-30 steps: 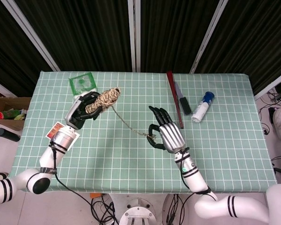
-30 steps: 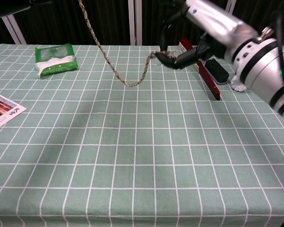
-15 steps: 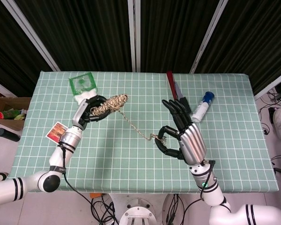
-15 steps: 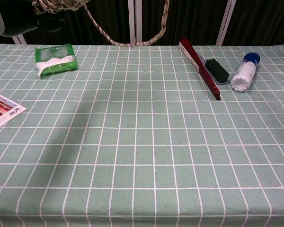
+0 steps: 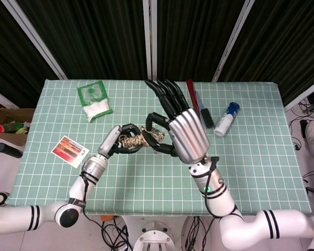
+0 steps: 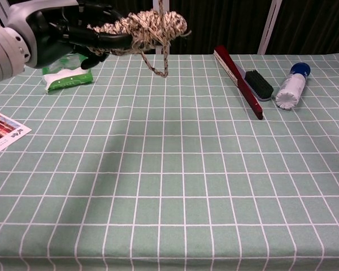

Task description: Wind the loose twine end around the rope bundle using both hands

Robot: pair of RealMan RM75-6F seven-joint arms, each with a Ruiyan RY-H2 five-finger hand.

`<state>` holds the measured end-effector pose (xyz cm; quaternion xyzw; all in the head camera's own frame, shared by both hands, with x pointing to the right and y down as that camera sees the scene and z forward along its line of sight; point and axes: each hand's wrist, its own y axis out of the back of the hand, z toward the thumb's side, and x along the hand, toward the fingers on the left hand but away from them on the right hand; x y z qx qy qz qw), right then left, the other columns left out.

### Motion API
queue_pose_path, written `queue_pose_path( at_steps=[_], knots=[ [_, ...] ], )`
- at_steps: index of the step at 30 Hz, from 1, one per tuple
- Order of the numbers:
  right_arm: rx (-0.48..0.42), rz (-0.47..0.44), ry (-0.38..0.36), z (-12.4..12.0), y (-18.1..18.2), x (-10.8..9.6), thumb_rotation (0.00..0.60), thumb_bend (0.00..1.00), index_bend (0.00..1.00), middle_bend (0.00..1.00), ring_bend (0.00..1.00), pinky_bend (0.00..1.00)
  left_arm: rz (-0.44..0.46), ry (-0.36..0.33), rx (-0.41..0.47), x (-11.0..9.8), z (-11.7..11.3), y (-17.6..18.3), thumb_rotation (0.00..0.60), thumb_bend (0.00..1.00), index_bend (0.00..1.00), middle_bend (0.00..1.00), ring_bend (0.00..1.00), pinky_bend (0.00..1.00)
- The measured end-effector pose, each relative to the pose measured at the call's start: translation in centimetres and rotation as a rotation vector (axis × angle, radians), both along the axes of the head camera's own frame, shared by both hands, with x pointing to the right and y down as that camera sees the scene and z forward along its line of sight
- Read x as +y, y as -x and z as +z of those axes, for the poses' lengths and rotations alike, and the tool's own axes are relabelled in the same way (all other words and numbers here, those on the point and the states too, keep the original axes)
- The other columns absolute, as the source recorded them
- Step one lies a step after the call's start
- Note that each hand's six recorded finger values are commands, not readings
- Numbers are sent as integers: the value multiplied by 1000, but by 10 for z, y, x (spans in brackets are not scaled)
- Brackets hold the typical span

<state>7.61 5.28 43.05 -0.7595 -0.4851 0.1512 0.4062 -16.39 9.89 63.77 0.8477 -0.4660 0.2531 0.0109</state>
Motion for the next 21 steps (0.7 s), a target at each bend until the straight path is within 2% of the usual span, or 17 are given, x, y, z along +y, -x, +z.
queue_pose_path(
  at_steps=[5,10,16,21],
  knots=[
    [23,2,51,0,33,-19,600,524,1000,83,0,0,76,-30,5,13,-7,-12,600,445,804,823,696,826],
    [58,22,101,12,58,-37,600,521,1000,87,0,0,145,-46,50,24,-16,-20,600,446,804,823,696,827],
    [80,65,146,33,65,-51,600,519,1000,89,0,0,247,-47,171,41,-33,-31,600,446,804,822,696,827],
    [67,117,179,45,54,-60,600,520,1000,92,0,0,283,19,310,51,-42,-30,600,446,804,821,696,827]
  ],
)
